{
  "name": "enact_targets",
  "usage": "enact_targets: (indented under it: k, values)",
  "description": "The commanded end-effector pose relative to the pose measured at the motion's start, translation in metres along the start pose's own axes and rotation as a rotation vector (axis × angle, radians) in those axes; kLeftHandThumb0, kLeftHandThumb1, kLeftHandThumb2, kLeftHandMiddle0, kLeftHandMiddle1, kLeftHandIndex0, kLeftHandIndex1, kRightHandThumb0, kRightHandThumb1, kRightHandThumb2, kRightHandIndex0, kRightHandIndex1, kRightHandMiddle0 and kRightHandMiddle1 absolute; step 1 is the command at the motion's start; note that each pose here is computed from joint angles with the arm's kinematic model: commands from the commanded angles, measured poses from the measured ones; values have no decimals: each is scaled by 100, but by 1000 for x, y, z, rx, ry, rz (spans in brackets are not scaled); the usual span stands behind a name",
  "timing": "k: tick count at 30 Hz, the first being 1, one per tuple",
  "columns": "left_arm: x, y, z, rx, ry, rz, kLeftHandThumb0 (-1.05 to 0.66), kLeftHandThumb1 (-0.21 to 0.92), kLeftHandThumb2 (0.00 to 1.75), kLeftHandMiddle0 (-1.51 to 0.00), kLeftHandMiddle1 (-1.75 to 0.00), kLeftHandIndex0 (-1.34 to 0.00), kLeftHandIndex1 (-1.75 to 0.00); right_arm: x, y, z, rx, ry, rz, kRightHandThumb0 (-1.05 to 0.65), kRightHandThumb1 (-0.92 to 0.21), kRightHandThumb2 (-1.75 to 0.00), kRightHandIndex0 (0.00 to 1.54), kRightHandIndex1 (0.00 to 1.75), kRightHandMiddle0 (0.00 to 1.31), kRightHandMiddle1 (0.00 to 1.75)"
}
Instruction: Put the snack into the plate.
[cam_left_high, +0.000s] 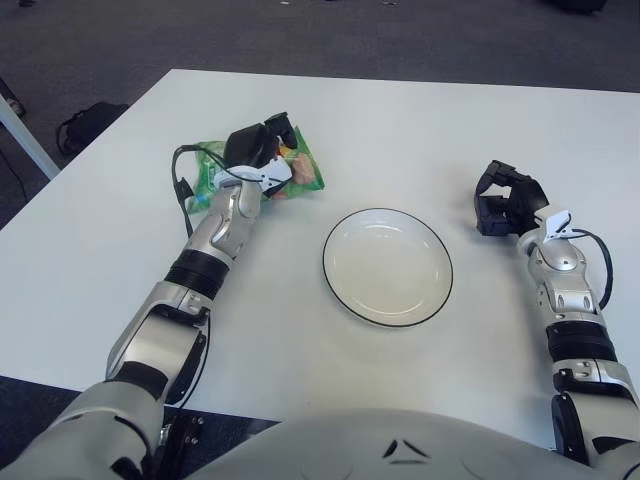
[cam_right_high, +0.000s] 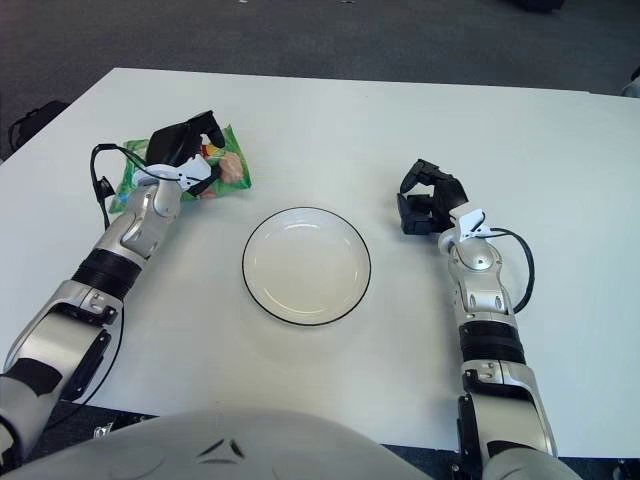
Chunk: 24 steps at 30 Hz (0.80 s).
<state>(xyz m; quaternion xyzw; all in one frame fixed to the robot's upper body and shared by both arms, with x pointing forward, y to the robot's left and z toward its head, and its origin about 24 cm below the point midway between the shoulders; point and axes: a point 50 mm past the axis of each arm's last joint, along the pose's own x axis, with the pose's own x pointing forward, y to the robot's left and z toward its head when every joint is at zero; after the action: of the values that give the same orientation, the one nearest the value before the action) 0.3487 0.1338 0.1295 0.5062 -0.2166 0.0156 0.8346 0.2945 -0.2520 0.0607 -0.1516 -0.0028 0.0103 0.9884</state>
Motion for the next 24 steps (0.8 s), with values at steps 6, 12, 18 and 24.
enact_targets:
  k: [6, 12, 18, 24]
  values:
    - [-3, 21, 17, 21, -222, 158, 0, -7, 171, -94, -160, -68, -175, -15, 8, -36, -13, 177, 27, -49, -31, -133, 131, 175, 62, 175]
    - [-7, 28, 25, 6, -358, 260, 0, -7, 174, -91, -168, -68, -175, -15, 7, -37, -12, 183, 16, -49, -30, -134, 130, 175, 63, 175]
    - [-14, 42, 40, -15, -459, 308, 0, -7, 175, -90, -172, -68, -175, -15, 7, -37, -14, 183, 13, -49, -29, -135, 129, 175, 64, 175]
    - [-17, 47, 45, -46, -498, 301, 0, -6, 175, -89, -174, -67, -175, -15, 6, -36, -37, 169, 24, -49, -29, -135, 130, 175, 64, 175]
